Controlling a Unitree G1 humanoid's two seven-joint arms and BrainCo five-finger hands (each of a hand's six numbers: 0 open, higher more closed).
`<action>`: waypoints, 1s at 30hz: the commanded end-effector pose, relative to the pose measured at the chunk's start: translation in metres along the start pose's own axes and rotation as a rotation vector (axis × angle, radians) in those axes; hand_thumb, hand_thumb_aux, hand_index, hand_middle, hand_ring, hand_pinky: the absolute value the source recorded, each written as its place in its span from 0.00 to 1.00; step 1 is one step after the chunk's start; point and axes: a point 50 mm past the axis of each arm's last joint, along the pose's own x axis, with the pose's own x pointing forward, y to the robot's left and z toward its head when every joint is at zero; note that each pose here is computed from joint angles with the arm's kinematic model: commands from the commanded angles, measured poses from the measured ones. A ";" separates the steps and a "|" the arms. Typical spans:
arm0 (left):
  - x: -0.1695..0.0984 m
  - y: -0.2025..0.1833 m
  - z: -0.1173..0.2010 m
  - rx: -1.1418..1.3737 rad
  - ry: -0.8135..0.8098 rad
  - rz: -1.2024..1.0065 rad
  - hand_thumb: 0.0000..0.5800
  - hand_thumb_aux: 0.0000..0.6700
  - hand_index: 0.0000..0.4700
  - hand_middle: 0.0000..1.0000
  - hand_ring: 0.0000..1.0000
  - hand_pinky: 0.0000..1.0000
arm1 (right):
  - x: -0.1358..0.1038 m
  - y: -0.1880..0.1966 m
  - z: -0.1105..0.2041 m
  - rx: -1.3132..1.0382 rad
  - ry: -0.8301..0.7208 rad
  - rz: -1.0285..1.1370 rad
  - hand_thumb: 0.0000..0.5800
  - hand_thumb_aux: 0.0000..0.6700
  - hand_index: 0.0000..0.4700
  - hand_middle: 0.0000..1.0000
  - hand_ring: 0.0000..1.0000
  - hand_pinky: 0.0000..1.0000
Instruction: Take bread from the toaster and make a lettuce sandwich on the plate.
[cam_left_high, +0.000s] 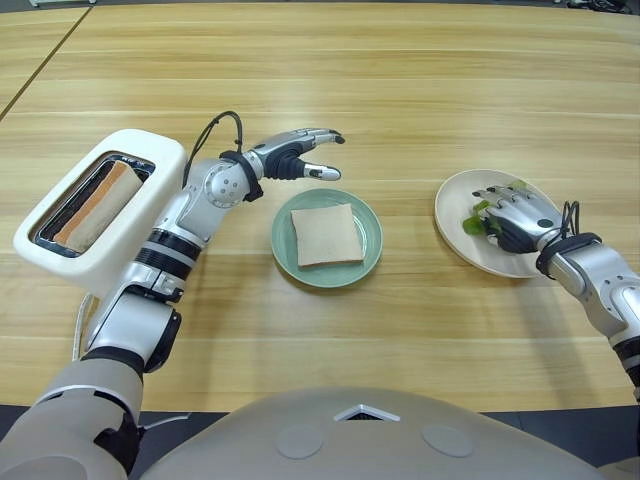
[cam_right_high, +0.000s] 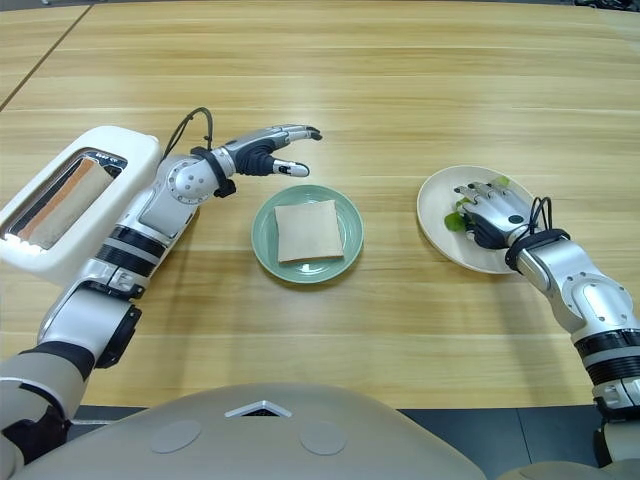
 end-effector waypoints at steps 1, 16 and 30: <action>-0.015 0.010 -0.003 -0.031 0.022 0.075 0.00 0.00 0.00 0.00 0.00 0.00 | -0.006 -0.023 -0.021 -0.006 0.082 -0.097 1.00 1.00 1.00 0.00 0.00 0.00; -0.057 0.011 -0.006 -0.264 0.060 0.309 0.00 0.00 0.00 0.00 0.00 0.00 | 0.034 -0.096 0.070 0.074 -0.280 -0.432 1.00 1.00 1.00 0.00 0.00 0.00; -0.055 0.013 -0.003 -0.306 0.050 0.360 0.00 0.00 0.00 0.00 0.00 0.00 | 0.063 -0.108 0.183 0.028 -0.663 -0.453 1.00 1.00 1.00 0.00 0.00 0.00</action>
